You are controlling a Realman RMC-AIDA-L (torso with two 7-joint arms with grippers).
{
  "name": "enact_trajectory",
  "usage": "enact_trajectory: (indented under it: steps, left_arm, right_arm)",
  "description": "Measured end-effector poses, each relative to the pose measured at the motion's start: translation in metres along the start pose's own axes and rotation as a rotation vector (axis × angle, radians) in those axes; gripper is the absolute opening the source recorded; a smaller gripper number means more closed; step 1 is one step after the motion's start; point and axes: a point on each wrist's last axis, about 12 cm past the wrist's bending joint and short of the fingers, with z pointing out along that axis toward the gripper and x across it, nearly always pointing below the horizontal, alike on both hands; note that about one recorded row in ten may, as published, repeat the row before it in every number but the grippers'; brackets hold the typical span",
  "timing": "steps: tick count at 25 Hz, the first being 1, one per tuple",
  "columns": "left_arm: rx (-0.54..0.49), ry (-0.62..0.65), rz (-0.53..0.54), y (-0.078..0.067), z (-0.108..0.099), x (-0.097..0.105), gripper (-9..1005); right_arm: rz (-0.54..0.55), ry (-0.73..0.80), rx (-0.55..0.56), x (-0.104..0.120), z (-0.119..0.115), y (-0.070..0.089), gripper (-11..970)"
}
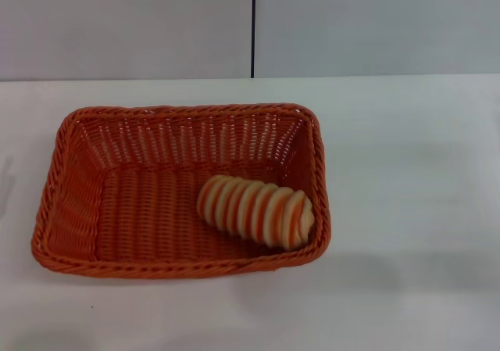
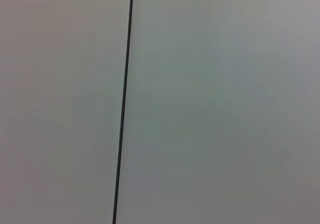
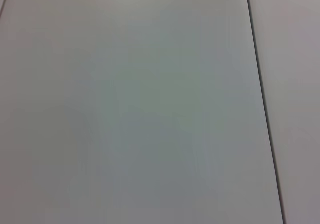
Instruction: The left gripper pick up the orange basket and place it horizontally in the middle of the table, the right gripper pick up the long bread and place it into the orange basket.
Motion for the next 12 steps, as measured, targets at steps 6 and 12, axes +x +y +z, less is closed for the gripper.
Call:
enact_trajectory:
  steps: [6,12]
  left_arm:
    - [-0.037,-0.004,-0.033,-0.0029,-0.0019,0.0039,593]
    - [-0.029,-0.003,-0.019,-0.0053,0.0005,0.0053,593]
  right_arm:
    - [0.010,0.002,0.000,0.0011,0.0019,0.0029,524]
    - [0.017,0.028,0.011,0.0040,-0.0018,0.0032,523]
